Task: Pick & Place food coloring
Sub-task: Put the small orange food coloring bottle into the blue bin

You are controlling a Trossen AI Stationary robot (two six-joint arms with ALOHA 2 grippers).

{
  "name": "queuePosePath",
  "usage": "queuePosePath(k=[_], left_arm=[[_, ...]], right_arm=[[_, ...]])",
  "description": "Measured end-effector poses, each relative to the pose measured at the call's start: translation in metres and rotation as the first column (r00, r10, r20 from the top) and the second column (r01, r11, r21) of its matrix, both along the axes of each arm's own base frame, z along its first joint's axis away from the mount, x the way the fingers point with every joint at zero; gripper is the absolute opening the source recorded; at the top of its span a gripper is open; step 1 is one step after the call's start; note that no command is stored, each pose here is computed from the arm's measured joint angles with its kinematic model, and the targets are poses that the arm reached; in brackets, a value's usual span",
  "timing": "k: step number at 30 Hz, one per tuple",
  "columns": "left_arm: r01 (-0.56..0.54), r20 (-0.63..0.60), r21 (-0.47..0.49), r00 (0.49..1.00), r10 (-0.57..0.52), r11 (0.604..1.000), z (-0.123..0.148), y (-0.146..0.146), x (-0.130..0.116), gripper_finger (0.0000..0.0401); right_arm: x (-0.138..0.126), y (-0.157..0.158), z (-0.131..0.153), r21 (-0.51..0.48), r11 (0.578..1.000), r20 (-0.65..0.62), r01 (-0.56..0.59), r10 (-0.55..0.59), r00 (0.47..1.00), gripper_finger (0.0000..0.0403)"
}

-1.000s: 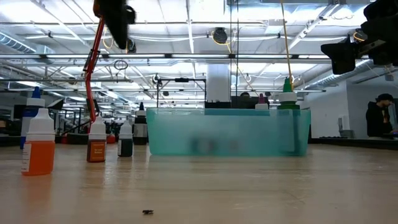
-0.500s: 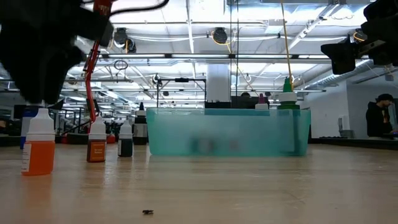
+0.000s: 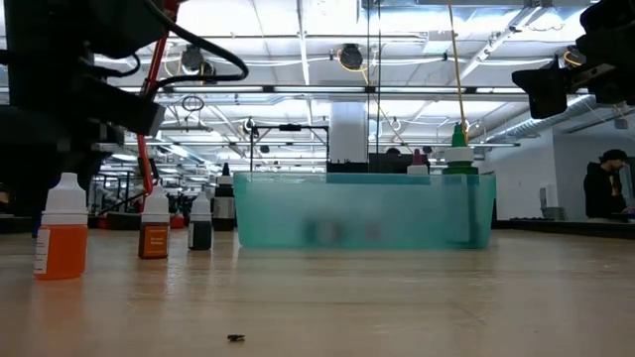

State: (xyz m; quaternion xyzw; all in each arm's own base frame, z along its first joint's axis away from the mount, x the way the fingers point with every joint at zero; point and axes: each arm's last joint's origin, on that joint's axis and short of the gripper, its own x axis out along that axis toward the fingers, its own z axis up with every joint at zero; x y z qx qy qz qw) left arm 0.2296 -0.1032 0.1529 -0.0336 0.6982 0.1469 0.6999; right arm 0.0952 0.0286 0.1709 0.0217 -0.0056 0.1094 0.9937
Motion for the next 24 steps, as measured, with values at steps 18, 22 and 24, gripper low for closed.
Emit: queuePosePath(k=[18, 22, 24], left_arm=[[0.023, -0.008, -0.059, 1.0, -0.024, 0.998, -0.005, -0.001, -0.001, 0.0072], [0.056, -0.01, -0.061, 0.998, -0.057, 0.997, -0.001, -0.001, 0.002, 0.007], [0.073, 0.008, -0.065, 0.997, -0.073, 0.995, 0.008, 0.0, 0.009, 0.007]], right_arm=[[0.0, 0.0, 0.0, 0.0, 1.0, 0.0, -0.001, 0.001, 1.0, 0.0313], [0.0, 0.0, 0.0, 0.0, 1.0, 0.0, -0.001, 0.001, 1.0, 0.0313], [0.0, 0.0, 0.0, 0.0, 1.0, 0.0, -0.001, 0.001, 1.0, 0.0313]])
